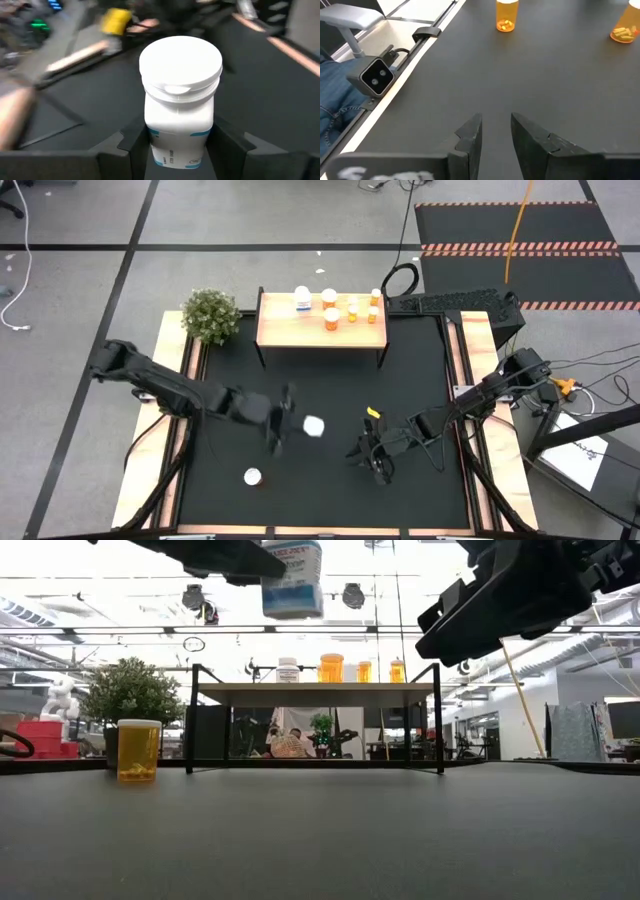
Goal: Pick and place medicine bottles onto shelf by color
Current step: Put the white pill bottle on the shelf aligned with the other white pill bottle
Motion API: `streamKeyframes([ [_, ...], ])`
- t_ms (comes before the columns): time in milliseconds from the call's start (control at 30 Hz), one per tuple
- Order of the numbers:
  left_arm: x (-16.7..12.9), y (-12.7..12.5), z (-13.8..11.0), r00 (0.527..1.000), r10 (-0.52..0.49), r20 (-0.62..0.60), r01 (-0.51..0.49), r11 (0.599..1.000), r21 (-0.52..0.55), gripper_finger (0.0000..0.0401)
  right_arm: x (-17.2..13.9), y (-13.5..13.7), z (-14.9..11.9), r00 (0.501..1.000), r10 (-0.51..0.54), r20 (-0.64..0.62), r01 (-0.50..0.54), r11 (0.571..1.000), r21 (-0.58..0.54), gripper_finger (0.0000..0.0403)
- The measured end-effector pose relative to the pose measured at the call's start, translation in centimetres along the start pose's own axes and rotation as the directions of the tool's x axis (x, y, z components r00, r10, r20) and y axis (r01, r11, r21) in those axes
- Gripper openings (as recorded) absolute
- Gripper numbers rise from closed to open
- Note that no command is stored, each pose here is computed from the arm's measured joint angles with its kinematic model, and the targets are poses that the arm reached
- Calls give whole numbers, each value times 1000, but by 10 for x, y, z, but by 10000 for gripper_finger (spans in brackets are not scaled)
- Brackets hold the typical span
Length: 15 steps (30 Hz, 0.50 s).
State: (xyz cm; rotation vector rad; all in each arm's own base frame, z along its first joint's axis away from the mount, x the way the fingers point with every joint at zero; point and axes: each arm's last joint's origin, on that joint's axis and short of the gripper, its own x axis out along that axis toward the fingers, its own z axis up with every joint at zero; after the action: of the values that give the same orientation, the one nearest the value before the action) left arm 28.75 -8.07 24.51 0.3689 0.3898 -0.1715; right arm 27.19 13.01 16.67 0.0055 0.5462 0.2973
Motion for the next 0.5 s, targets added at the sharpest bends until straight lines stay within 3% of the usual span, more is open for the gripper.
streamKeyframes([
  [167,-40,48,9,988,151,40,-151,989,-4,172,0,2,0,1000,5,2,-5,1000,-2,98],
  [333,-75,92,5,948,316,46,-315,949,-31,173,0,2,0,1000,4,5,-4,1000,-2,98],
  [500,-101,131,-5,913,401,74,-391,913,-117,174,0,2,0,1000,4,6,-4,1000,-7,98],
])
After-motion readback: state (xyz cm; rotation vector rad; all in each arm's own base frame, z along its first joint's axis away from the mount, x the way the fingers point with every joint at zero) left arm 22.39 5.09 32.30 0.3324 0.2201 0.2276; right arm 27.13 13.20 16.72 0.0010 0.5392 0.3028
